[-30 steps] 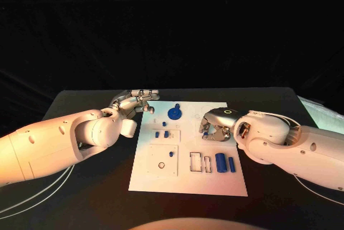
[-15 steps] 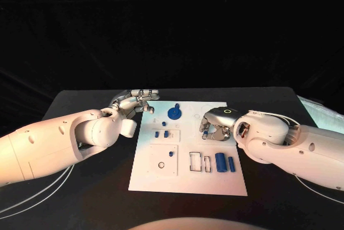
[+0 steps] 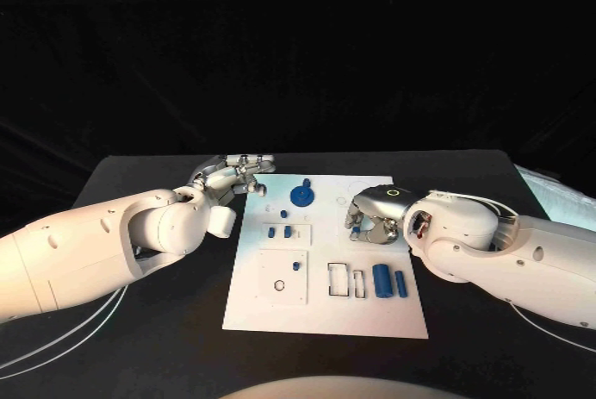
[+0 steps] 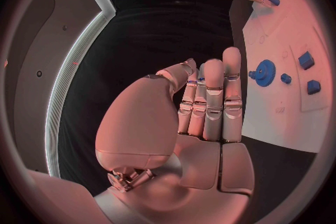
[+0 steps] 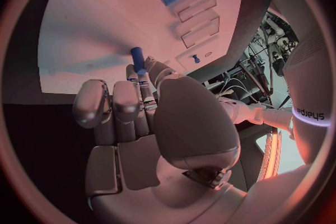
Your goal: Assemble the parts on the task board
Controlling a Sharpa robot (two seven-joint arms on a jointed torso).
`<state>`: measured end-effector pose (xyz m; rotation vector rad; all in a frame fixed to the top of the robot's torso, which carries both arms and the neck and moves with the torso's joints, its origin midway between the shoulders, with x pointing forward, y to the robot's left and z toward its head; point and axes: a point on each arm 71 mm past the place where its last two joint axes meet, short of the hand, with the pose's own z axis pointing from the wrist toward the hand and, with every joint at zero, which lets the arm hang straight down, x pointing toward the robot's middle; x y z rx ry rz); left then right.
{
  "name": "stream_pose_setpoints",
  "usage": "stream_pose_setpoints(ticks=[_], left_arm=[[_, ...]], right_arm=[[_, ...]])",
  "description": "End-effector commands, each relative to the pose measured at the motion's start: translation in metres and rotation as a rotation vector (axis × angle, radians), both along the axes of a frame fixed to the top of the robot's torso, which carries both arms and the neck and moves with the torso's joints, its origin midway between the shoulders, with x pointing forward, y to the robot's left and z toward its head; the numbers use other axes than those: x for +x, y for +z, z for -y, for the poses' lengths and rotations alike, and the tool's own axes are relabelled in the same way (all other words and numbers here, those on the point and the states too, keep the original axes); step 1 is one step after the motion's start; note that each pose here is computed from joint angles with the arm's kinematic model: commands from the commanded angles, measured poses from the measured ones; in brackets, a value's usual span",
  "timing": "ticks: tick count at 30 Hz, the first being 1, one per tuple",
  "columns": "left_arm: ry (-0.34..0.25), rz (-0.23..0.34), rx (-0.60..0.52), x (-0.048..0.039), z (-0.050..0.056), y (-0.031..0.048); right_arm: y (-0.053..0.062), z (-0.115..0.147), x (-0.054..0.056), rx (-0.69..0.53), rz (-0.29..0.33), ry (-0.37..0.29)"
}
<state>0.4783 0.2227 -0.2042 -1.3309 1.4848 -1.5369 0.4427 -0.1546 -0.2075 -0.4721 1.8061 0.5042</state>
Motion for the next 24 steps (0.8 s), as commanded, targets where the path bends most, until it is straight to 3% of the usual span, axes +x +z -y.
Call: stream_pose_setpoints(ticks=[1,24], left_arm=[[-0.016,0.008,-0.007,-0.0004,0.0016,0.0010],[-0.016,0.008,-0.007,-0.0002,0.0015,0.0006]], right_arm=[[-0.0091,0.0021,-0.0019,-0.051,-0.045,0.004],[-0.0105,0.0023,-0.0017,-0.053,-0.048,0.000]])
